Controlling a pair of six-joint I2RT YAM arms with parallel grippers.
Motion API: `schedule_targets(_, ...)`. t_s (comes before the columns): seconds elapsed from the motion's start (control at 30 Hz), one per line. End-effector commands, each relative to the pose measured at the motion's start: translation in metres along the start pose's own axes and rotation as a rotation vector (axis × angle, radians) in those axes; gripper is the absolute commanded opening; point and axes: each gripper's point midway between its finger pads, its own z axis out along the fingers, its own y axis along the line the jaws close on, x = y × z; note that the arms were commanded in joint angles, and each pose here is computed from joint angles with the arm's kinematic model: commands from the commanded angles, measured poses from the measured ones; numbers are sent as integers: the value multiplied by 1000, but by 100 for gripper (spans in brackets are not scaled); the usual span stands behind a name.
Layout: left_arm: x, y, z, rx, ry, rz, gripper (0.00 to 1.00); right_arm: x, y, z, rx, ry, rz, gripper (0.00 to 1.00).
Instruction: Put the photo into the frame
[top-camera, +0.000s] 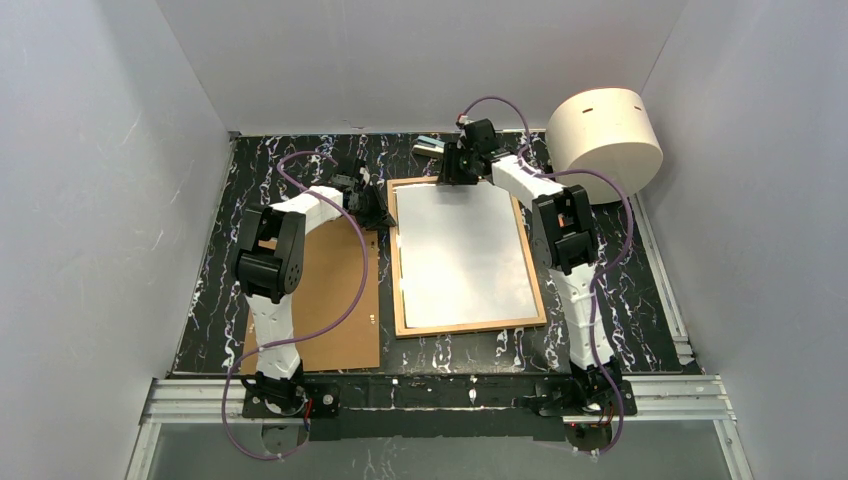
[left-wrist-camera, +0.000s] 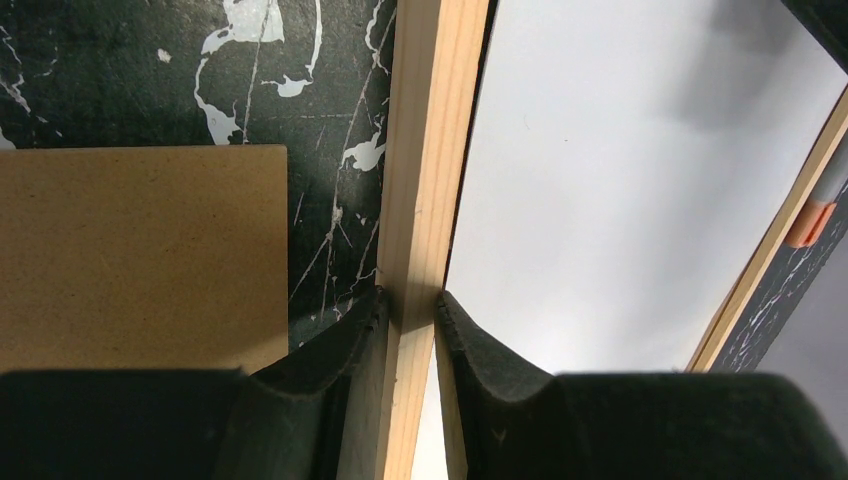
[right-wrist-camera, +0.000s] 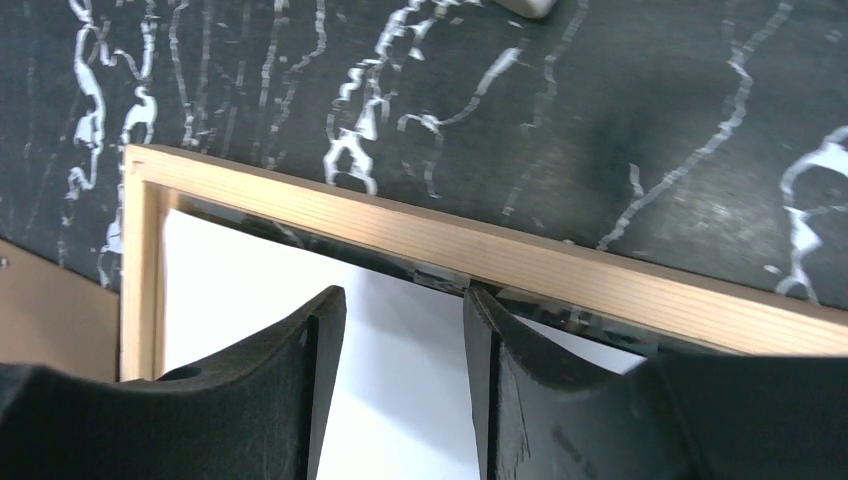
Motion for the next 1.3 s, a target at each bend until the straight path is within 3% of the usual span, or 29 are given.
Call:
schedule_targets(0.0,0,26,5,-112,-7,15,22,-14,-30,-24,105,-36,1,56)
schedule_targets(0.37,1,28,3,-118,-7,20,22,4,-64,-17,206,-2,-19,56)
schedule_targets(0.97,-5,33,-1,-163,-16,54,22,-24,-110,-58,429,-83,3,58)
schedule_targets(1.27,-41,-12,-27,-58,-63,138,36,-59,-75,-96,337,-160,3,64)
